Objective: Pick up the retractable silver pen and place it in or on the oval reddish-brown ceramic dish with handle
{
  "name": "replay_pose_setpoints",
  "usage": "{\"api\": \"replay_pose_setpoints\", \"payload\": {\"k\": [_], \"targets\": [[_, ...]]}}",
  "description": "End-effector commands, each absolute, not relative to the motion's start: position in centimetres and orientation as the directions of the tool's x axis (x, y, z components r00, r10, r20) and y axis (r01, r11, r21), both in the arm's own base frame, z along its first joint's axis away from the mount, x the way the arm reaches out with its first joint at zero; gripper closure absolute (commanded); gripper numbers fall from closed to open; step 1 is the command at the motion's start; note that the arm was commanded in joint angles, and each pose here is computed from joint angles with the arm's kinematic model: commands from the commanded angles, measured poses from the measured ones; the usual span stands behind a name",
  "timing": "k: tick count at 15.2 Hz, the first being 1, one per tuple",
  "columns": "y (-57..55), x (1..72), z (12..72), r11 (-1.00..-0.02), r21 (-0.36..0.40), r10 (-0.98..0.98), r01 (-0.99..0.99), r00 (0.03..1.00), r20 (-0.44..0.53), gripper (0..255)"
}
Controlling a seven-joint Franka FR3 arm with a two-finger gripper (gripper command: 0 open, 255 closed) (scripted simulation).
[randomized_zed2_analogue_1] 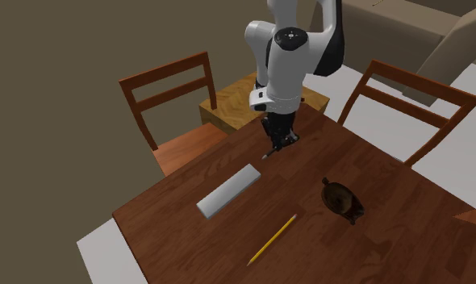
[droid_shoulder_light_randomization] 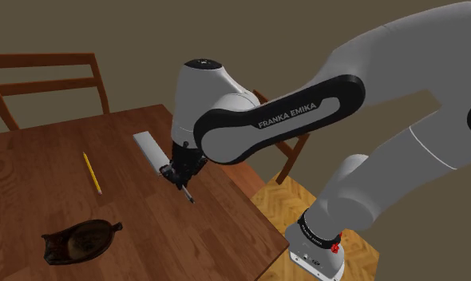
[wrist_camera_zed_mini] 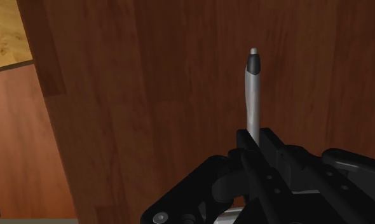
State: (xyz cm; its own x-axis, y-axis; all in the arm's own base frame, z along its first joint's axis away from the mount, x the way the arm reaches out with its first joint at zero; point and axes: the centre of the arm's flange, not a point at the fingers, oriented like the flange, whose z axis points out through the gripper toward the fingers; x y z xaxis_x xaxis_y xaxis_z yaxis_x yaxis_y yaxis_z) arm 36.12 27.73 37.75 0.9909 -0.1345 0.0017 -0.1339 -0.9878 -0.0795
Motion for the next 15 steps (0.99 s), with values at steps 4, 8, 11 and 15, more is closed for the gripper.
{"api": "replay_pose_setpoints", "payload": {"k": [4,8,11,15], "targets": [[27.7,36.1,40.3,-0.988,-0.079,-0.135,-0.134,0.991,0.001,255],[27.7,36.1,42.4,-0.988,-0.079,-0.135,-0.134,0.991,0.001,255],[27.7,36.1,44.0,-0.988,-0.079,-0.135,-0.134,0.991,0.001,255],[27.7,36.1,45.8,-0.988,-0.079,-0.135,-0.134,0.991,0.001,255]]}}
